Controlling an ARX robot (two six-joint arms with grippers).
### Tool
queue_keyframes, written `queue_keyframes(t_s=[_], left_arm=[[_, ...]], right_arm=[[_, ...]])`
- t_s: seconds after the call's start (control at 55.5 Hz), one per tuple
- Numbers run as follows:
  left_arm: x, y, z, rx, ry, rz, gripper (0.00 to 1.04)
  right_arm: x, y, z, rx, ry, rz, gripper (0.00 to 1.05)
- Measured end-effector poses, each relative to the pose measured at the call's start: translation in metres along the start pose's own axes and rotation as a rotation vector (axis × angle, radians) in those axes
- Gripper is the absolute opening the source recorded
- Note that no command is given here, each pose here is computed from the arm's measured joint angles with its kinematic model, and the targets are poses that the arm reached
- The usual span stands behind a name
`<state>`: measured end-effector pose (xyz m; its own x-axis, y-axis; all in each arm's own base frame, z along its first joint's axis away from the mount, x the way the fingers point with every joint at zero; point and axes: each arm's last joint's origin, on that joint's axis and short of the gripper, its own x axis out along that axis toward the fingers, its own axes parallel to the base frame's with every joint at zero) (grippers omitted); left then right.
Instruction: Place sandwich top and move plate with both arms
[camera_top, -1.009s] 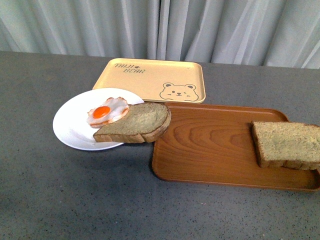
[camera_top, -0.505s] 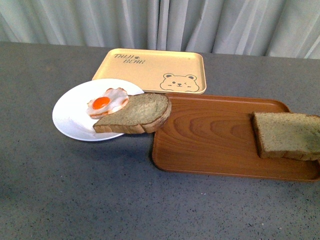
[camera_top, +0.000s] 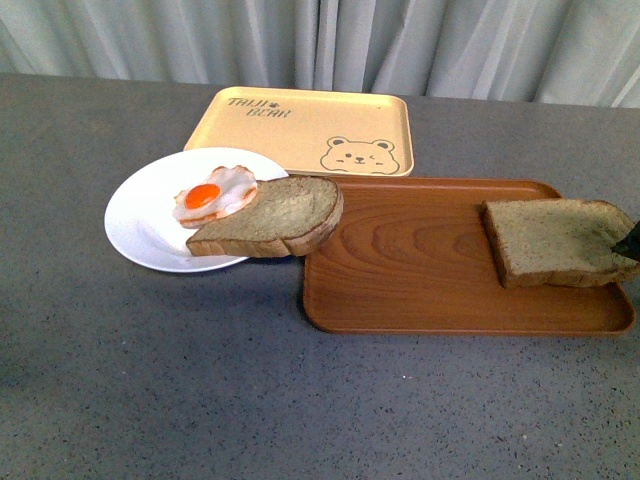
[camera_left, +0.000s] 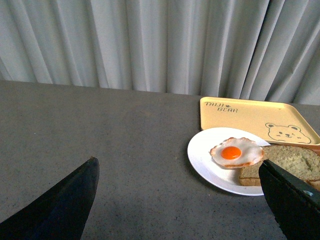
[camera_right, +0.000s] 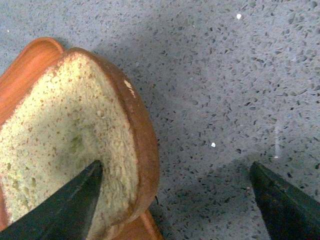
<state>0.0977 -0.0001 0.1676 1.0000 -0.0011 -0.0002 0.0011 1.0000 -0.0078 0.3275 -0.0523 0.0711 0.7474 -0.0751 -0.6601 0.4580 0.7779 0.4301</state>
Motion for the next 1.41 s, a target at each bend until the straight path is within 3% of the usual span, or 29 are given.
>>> queue_keyframes(t_s=[0.36, 0.559, 0.865, 1.009, 1.189, 1.405], left_arm=[[0.0, 0.0, 0.0, 0.0, 0.0, 0.0, 0.96], [0.0, 0.0, 0.0, 0.0, 0.0, 0.0, 0.96], [0.0, 0.0, 0.0, 0.0, 0.0, 0.0, 0.96], [0.0, 0.0, 0.0, 0.0, 0.0, 0.0, 0.96], [0.0, 0.0, 0.0, 0.0, 0.0, 0.0, 0.96], [0.0, 0.0, 0.0, 0.0, 0.0, 0.0, 0.96]], right_arm=[[0.001, 0.009, -0.002, 0.011, 0.005, 0.025, 0.26], [0.0, 0.01, 0.0, 0.023, 0.004, 0.037, 0.03], [-0.013, 0.016, 0.006, 0.029, -0.007, 0.075, 0.02], [-0.035, 0.032, 0.018, 0.029, -0.039, 0.139, 0.02], [-0.072, 0.072, 0.031, 0.013, -0.09, 0.262, 0.02], [-0.094, 0.157, 0.028, -0.042, -0.111, 0.443, 0.02]])
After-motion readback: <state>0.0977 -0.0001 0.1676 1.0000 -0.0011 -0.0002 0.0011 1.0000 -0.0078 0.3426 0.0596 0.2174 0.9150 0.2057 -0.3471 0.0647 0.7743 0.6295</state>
